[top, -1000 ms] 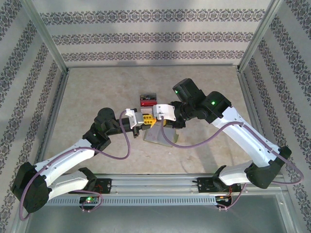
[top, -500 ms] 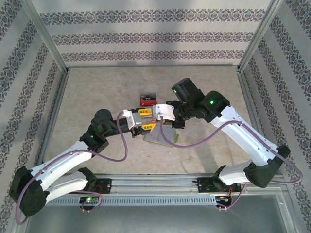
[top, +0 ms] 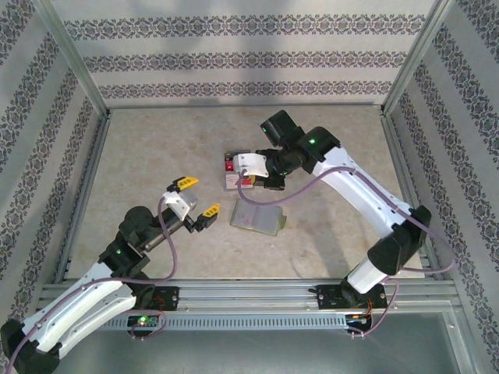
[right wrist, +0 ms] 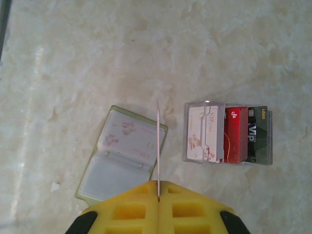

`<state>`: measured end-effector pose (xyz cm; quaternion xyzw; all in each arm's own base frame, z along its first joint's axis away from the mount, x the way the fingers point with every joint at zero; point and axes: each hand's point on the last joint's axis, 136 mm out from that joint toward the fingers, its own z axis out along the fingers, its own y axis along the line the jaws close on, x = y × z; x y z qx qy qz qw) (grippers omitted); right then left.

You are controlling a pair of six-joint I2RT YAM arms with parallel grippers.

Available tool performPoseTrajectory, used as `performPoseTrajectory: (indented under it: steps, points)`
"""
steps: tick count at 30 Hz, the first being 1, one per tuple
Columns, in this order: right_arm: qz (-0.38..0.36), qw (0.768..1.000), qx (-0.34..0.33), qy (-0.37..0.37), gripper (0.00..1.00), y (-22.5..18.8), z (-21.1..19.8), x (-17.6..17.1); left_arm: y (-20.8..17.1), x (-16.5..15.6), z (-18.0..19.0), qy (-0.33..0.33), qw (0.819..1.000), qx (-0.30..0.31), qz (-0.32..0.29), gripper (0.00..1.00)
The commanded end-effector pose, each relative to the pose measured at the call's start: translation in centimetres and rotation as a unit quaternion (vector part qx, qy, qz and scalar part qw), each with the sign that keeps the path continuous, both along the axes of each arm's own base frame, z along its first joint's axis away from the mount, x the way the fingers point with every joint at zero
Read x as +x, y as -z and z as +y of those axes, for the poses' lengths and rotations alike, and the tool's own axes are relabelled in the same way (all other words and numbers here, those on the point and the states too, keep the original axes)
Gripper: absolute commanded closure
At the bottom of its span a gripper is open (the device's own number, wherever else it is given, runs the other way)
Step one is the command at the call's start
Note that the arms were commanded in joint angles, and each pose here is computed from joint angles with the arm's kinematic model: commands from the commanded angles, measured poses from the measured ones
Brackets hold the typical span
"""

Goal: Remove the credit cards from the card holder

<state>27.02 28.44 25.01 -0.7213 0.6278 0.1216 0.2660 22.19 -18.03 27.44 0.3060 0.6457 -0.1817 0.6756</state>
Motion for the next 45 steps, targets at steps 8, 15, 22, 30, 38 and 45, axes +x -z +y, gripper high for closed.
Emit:
performPoseTrajectory:
  steps: [8, 15, 22, 30, 38, 45]
  points:
    - [-0.015, 0.999, -0.042, -0.023, 1.00, 2.9, 1.7, 5.2, 6.5, 1.5, 7.1, -0.208, 0.971, -0.012, 0.121, 0.05]
    - [0.000, 0.997, -0.069, -0.027, 1.00, 6.1, 3.1, 8.4, 8.1, 1.5, 9.1, -0.262, 0.953, 0.012, 0.150, 0.01]
    - [0.013, 0.995, -0.101, -0.013, 1.00, 8.9, 3.4, 11.3, 8.0, 1.6, 8.7, -0.253, 0.956, 0.012, 0.148, 0.00]
    - [0.027, 0.994, -0.110, -0.008, 1.00, 10.8, 3.6, 12.5, 7.8, 1.7, 7.8, -0.228, 0.961, 0.050, 0.147, 0.00]
    - [0.018, 0.993, -0.119, 0.005, 1.00, 12.0, 3.7, 14.0, 8.3, 2.3, 7.6, -0.234, 0.958, 0.068, 0.152, 0.00]
    - [0.026, 0.992, -0.121, 0.007, 1.00, 13.1, 3.9, 14.2, 8.7, 2.5, 7.4, -0.232, 0.957, 0.081, 0.156, 0.00]
